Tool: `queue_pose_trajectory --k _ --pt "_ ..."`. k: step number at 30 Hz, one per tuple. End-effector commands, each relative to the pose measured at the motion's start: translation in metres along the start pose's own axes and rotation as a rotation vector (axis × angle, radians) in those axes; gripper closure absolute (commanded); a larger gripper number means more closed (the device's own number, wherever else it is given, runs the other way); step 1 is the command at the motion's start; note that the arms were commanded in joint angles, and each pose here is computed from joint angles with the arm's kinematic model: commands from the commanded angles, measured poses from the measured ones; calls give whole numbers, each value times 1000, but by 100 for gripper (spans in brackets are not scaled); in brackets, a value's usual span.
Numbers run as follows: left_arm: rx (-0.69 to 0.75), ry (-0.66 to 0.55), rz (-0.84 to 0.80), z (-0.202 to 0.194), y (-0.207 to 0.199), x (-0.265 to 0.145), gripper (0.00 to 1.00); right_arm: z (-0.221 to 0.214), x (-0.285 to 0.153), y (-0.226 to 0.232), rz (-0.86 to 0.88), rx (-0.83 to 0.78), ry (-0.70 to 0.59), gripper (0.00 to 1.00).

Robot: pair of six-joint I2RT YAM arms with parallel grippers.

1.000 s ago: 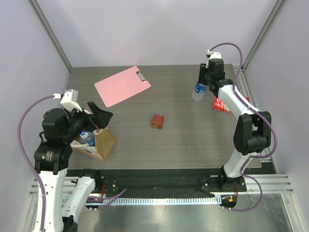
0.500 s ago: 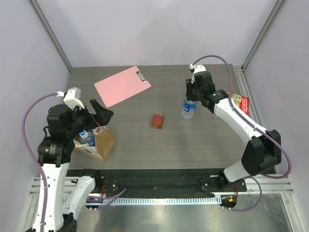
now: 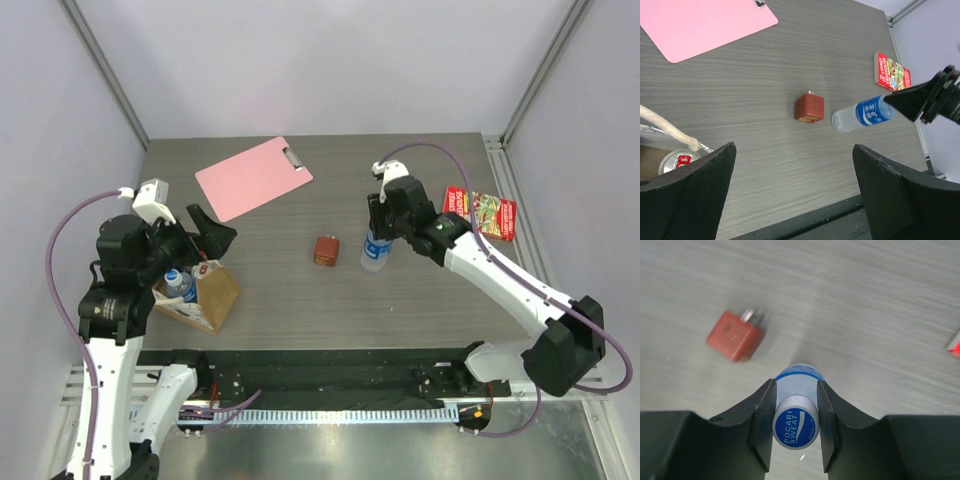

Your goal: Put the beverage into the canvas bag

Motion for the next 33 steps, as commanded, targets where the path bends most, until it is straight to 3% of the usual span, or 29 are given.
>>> queue_pose_trajectory --k 1,8,11,15,18,21,24,28,33 --pt "16 -17 -54 8 -12 5 3 8 -33 33 93 31 -69 94" --pt "33 7 -72 4 -25 13 3 -23 -50 55 138 5 -36 94" --pt "47 41 -88 -4 -34 21 4 -23 -54 57 143 15 -48 87" --pt "80 71 -88 -14 -47 31 5 -16 -60 56 148 32 -82 55" --pt "127 84 -93 -23 -62 41 4 -7 -60 50 107 32 -124 38" --pt "193 105 -150 -36 -92 50 4 13 -61 42 47 41 -179 27" --pt "266 86 -228 -46 -128 54 4 38 -57 31 32 94 -203 23" --pt "354 80 -322 -64 -172 61 3 62 -43 -24 -56 239 -211 22" --pt "415 125 -383 -89 -198 78 0 65 -47 -63 -90 342 -225 21"
Point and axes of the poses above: each gripper's point midway between its finger pads, its own x axis out along the fingers, its own y axis along the line the jaws close on, z = x × y, the point moved 1 cm from there along -x, back along the fingers, and after that the axes turned 7 degrees about x, right-handed, at the moved point
